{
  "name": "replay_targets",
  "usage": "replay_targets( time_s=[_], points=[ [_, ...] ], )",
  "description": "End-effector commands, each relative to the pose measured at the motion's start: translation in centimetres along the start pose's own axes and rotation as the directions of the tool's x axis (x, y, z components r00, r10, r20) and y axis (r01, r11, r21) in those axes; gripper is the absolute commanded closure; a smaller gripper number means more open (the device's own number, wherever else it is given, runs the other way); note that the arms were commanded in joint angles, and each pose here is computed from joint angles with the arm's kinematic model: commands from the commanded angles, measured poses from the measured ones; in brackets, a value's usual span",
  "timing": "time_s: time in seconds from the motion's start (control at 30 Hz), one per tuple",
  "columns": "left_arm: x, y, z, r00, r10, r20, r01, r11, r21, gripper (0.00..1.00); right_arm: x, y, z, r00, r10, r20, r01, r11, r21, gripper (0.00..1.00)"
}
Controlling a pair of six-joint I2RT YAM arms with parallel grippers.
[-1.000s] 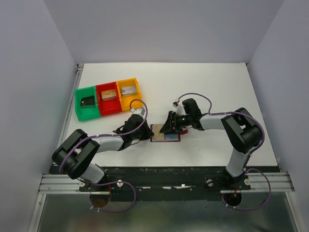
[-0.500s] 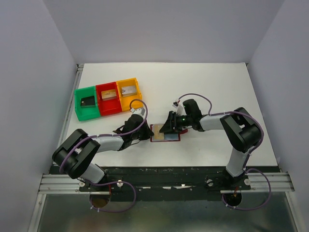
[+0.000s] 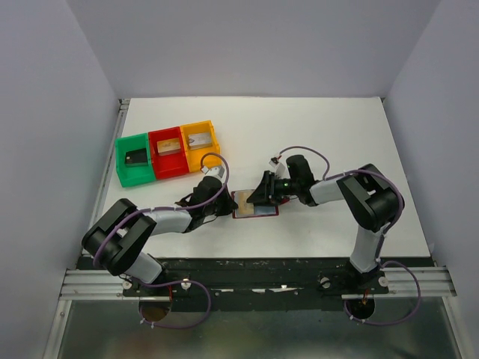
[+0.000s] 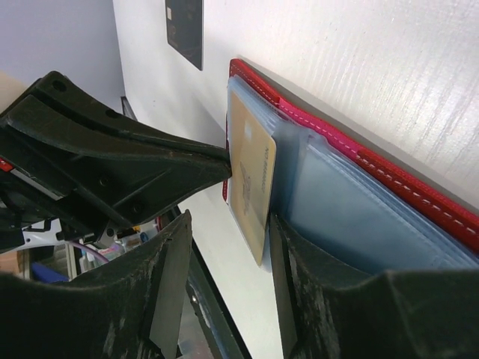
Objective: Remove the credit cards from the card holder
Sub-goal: Remove the credit card from the card holder.
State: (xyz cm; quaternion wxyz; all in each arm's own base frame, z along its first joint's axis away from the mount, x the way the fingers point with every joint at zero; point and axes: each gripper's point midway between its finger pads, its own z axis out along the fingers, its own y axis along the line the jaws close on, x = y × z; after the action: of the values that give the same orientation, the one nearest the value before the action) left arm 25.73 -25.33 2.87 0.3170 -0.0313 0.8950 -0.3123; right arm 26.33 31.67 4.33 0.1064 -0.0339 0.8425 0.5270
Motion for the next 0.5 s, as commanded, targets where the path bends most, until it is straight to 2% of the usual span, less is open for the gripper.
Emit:
replay_targets(
  time_s=[0.0,0.47],
  points=[
    [1.8,0.1,0.4,0.998,0.011,-0.063,-0.01,1.0,0.016,1.0,0.7,2.0,0.6,0.999,-0.027,-0.045,0.023,0.994,-0.104,0.47],
    [2.0,-2.1,1.1,0.995,0.051,-0.085,-0.04,0.991,0.126,1.0,1.0,1.8,1.3,0.997,-0.019,-0.075,0.012,0.996,-0.091,0.48]
  ],
)
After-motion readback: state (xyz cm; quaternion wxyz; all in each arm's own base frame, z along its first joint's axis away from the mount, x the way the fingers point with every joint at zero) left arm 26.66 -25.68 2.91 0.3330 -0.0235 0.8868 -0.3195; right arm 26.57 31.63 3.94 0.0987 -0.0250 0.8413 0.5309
